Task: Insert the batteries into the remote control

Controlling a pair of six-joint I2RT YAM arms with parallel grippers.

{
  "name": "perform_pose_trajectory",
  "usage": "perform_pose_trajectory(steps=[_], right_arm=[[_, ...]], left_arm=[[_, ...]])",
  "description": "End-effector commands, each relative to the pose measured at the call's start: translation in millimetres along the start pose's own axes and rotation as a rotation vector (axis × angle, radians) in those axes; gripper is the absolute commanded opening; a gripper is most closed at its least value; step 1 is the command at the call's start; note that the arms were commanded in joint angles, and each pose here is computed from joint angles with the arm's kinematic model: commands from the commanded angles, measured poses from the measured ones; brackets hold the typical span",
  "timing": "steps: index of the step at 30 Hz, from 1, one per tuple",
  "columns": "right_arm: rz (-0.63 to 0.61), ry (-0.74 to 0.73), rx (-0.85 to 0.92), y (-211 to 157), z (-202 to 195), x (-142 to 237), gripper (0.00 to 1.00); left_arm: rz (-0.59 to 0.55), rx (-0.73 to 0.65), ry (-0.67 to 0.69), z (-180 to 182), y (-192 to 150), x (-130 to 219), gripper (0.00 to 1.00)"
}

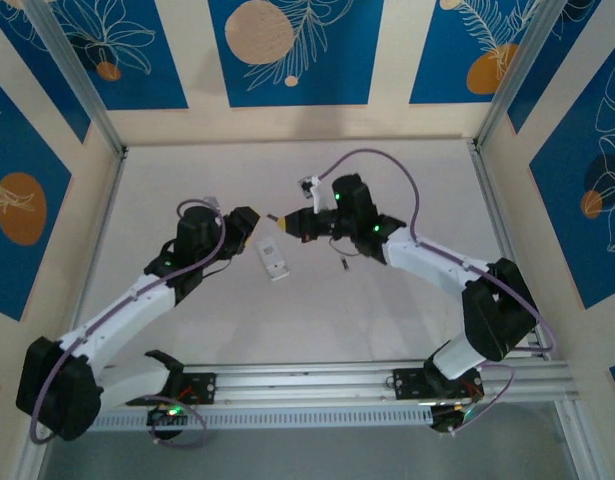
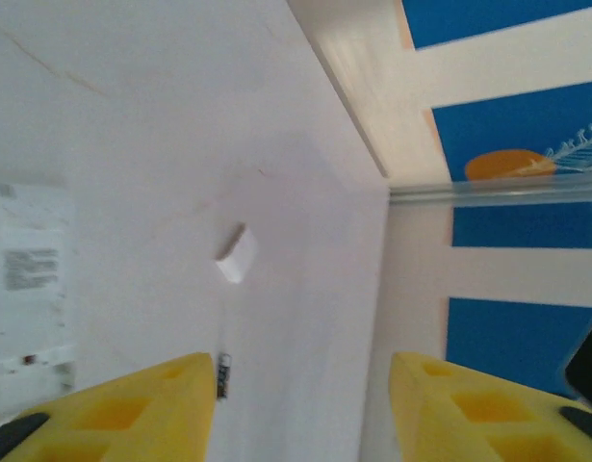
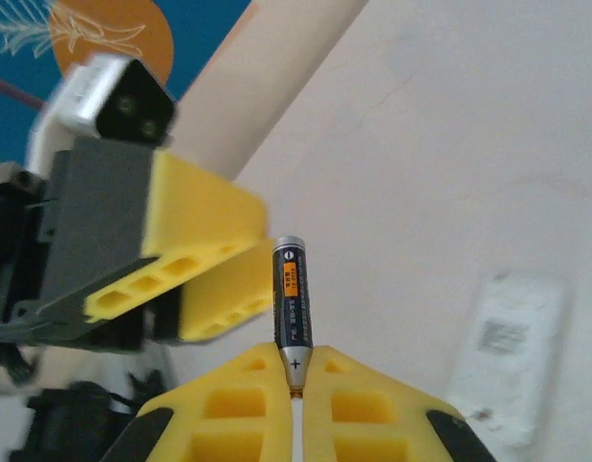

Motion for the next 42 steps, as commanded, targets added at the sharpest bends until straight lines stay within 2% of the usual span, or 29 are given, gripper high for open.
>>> perform_pose_trajectory(steps=[1,3,7,11,15,22,27,32,42], right_arm=[[0.254,0.076,0.2,-28,-10,11,0.0],[0.354,0.115,0.239,-38,-18,13,0.0],[0.483,0.145,0.362,-63,-27,2,0.0],[0.613,0.106,0.586,-88,-25,-20,0.0],[0.682,0.13,0.699,-103,-28,-36,0.0],[0.788,0.19,0.803,-126,-35,-56,0.0],[0.762,0.215,0.85,-123,-35,-65,0.0],[0.748,0.255,0.865,-122,-32,-74,0.0],[0.773,0.29,0.87,-133,-35,-81,0.0]], left_arm=[[-0.115,-0.299,0.155,4,16,33,0.56],[-0.124,-0.402,0.184,6,17,45,0.66],[-0.055,-0.604,0.164,2,8,66,0.91],[-0.006,-0.721,0.204,3,3,85,0.99],[-0.011,-0.78,0.229,7,4,98,1.0],[-0.065,-0.809,0.147,7,3,114,1.0],[-0.067,-0.817,0.113,7,0,120,1.0],[-0.063,-0.808,0.135,16,0,116,1.0],[-0.065,-0.794,0.118,18,0,114,1.0]])
Point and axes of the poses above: each hand's point on the last joint's axis, 136 mm out from that joint toward the fingers, its own x axis back along the fingers, its own z axis along the line the jaws close on, y = z × x, the point moved 5 cm from there along x, back along the fingers, and after that the axes turned 14 degrees about x, right-handed, at the moved point
